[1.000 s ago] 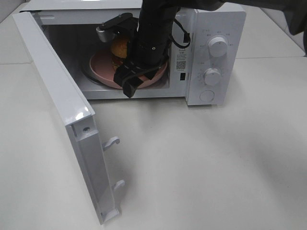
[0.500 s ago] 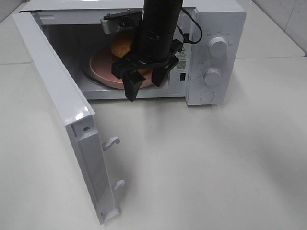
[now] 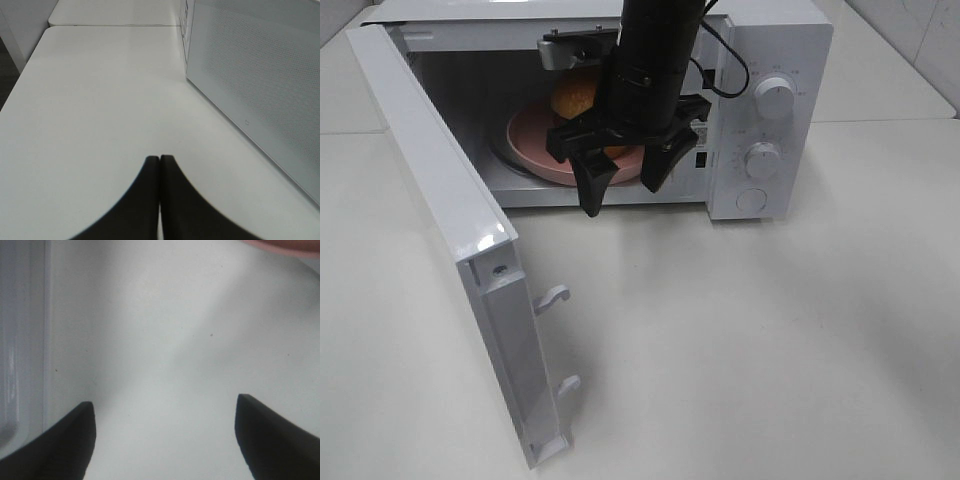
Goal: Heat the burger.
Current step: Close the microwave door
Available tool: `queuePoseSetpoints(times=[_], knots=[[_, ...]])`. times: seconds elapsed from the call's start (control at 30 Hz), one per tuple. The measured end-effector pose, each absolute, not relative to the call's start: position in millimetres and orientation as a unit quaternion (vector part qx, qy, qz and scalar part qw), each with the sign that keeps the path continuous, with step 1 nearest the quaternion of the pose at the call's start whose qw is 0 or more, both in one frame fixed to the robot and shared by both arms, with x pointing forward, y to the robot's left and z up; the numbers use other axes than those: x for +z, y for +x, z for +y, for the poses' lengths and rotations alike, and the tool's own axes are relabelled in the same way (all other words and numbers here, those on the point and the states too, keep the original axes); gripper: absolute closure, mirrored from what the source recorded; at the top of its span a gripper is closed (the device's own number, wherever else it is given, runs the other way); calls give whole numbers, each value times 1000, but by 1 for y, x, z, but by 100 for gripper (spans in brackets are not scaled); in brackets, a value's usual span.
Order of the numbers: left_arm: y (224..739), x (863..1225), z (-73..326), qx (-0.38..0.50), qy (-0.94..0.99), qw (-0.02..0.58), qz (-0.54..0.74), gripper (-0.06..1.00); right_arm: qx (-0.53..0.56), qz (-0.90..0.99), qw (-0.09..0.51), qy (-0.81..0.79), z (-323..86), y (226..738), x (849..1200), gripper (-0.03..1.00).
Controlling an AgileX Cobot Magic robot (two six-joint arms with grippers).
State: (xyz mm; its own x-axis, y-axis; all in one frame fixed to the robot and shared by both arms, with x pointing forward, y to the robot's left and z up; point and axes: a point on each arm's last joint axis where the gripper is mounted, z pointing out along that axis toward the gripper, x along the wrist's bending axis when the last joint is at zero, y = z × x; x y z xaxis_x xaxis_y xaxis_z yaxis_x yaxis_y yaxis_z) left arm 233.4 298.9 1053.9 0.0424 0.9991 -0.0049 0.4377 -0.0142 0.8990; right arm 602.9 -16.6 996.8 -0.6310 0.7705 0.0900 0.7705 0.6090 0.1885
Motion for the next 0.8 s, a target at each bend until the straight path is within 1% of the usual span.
queuePoseSetpoints(times=[0.13, 0.27, 0.4, 0.43, 0.5, 0.53, 0.57, 0.6, 0.67, 0.7, 0.77, 0.8], knots=[[233, 1054, 299, 365, 611, 384, 588, 94, 59, 900, 13, 432, -35, 589, 991, 25], [233, 1054, 299, 365, 611, 384, 588, 94, 40, 894, 21, 446, -51, 581, 994, 25], [233, 1054, 299, 365, 611, 384, 588, 94, 39, 881, 21, 471, -80, 566, 1012, 25], [233, 1054, 299, 365, 611, 384, 588, 94, 39, 881, 21, 471, -80, 566, 1012, 25], [233, 1054, 299, 365, 611, 384, 588, 94, 37, 870, 21, 491, -103, 562, 1020, 25], [233, 1054, 299, 365, 611, 384, 588, 94, 37, 870, 21, 491, -103, 562, 1020, 25], [233, 1054, 299, 365, 611, 384, 588, 94, 36, 856, 21, 515, -121, 560, 1024, 25], [233, 1054, 299, 365, 611, 384, 588, 94, 36, 856, 21, 515, -121, 560, 1024, 25], [233, 1054, 299, 365, 611, 384, 588, 94, 35, 829, 26, 557, -160, 550, 1034, 25], [233, 1054, 299, 365, 611, 384, 588, 94, 35, 829, 26, 557, -160, 550, 1034, 25], [233, 1054, 299, 365, 611, 384, 588, 94, 35, 814, 28, 579, -184, 536, 1041, 25], [233, 1054, 299, 365, 611, 384, 588, 94, 35, 814, 28, 579, -184, 536, 1041, 25]])
